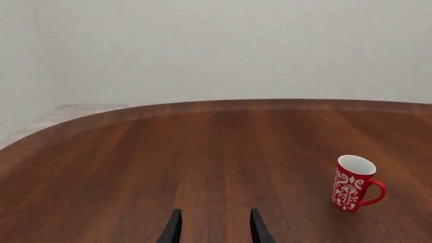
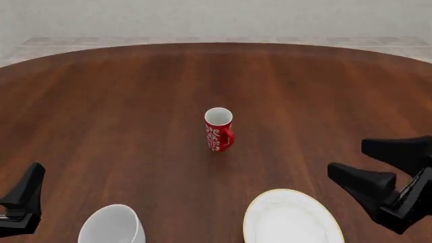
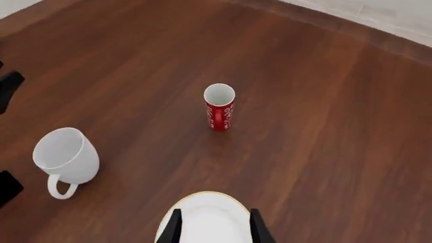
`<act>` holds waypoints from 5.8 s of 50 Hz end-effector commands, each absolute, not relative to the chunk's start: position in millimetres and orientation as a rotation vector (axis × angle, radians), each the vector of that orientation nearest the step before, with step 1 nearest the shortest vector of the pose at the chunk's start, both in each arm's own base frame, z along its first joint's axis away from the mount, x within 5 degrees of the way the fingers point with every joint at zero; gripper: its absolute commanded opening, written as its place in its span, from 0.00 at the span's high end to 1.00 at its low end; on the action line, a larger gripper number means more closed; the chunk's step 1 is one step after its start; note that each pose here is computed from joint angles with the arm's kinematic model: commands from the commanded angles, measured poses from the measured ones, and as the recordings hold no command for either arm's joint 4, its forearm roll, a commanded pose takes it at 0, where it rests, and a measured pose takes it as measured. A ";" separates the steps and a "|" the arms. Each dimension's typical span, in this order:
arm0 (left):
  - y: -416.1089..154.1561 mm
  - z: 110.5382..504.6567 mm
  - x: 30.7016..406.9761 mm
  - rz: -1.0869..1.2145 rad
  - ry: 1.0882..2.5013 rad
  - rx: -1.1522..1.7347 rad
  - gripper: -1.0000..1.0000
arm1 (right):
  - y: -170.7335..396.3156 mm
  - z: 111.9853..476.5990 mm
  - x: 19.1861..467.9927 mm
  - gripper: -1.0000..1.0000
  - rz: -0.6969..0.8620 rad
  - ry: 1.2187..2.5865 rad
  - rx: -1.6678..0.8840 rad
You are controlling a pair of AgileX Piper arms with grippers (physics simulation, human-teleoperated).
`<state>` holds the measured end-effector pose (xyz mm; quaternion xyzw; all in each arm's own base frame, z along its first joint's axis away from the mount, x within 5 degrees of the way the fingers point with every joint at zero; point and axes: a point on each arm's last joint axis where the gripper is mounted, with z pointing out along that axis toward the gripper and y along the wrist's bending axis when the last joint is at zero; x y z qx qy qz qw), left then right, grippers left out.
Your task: Put the white mug on the plate.
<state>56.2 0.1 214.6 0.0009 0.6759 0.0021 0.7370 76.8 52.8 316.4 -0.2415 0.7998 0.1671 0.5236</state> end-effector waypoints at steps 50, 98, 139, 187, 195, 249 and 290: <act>0.1 214.2 56.3 0.005 1.484 0.003 0.00 | 197.9 288.8 91.5 0.00 0.813 2.215 -0.836; 0.1 214.7 56.2 0.005 1.484 0.003 0.00 | 250.8 250.8 79.6 0.00 0.905 2.264 -0.882; 0.1 214.7 56.2 0.005 1.484 0.003 0.00 | 275.2 212.0 71.2 0.00 0.935 2.315 -0.886; 0.1 214.7 56.2 0.005 1.484 0.003 0.00 | 302.9 194.7 65.6 0.00 0.999 2.313 -0.873; 0.1 214.7 56.2 0.005 1.484 0.003 0.00 | 303.5 189.9 65.7 0.00 1.006 2.316 -0.862; 0.1 214.7 56.2 0.005 1.484 0.003 0.00 | 325.8 163.5 67.0 0.00 1.021 2.341 -0.836; 0.1 214.7 56.2 0.005 1.484 0.003 0.00 | 340.2 147.3 64.5 0.00 1.041 2.353 -0.826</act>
